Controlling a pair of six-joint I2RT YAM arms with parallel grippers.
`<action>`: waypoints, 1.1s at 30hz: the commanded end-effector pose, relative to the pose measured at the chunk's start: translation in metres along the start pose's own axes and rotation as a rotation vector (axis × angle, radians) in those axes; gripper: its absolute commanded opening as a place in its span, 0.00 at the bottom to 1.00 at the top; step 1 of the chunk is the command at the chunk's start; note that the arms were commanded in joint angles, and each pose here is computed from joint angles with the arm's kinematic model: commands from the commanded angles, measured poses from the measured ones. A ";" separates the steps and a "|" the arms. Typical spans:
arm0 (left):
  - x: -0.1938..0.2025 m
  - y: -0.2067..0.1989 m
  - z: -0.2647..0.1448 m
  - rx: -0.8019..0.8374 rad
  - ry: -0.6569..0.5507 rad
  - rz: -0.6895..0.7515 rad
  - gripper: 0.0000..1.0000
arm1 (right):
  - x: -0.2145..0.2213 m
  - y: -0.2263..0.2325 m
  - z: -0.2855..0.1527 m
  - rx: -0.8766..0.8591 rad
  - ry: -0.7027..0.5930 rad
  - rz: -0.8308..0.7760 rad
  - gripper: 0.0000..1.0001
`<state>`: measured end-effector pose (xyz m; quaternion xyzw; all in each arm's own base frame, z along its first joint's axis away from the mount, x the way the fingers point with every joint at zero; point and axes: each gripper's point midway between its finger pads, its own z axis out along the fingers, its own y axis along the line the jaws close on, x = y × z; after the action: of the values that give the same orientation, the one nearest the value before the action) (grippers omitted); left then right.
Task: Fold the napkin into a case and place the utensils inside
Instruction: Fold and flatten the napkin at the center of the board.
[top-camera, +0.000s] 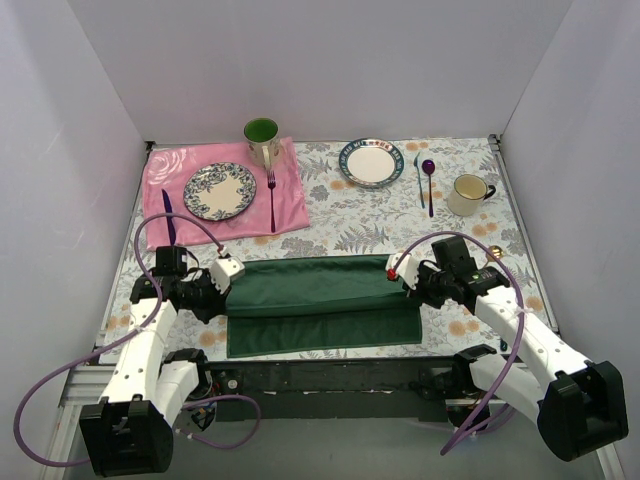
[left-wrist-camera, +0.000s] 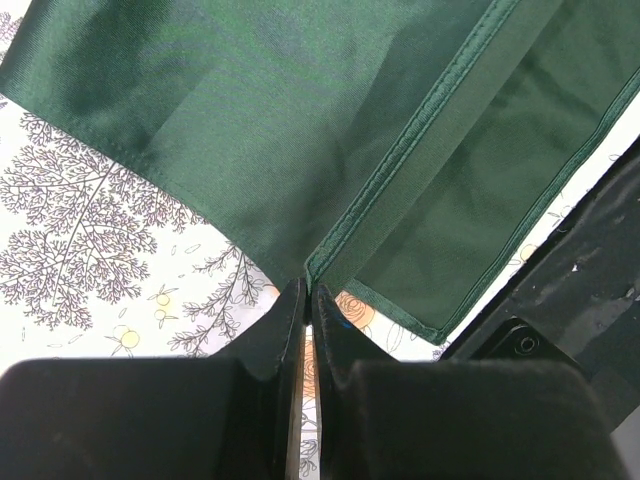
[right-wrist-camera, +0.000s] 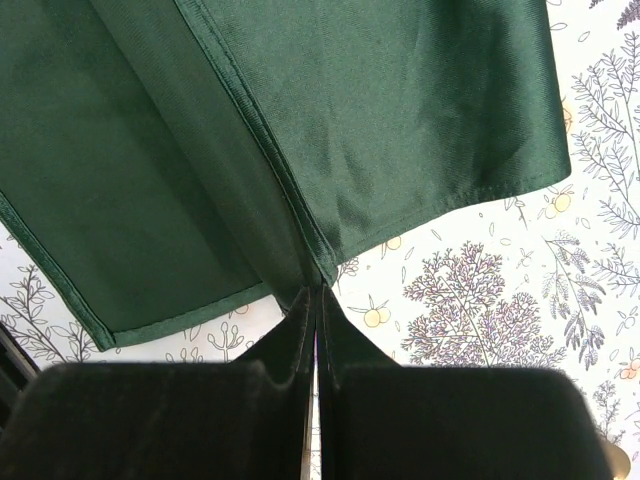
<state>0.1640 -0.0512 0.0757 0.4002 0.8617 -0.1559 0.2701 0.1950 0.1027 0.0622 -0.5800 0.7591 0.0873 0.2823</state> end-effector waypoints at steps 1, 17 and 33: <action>-0.002 0.003 0.000 -0.014 -0.014 0.034 0.01 | 0.000 -0.013 -0.003 0.053 0.016 -0.040 0.01; -0.006 -0.005 -0.011 0.011 -0.015 0.066 0.01 | -0.001 -0.014 -0.012 0.063 0.026 -0.066 0.01; -0.007 -0.021 -0.043 0.050 0.024 0.301 0.04 | 0.002 -0.001 -0.019 0.013 0.035 -0.096 0.01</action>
<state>0.1436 -0.0537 0.1027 0.4915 0.8115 -0.1496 0.2784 0.1895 0.0970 0.0683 -0.6056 0.7405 0.0733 0.2821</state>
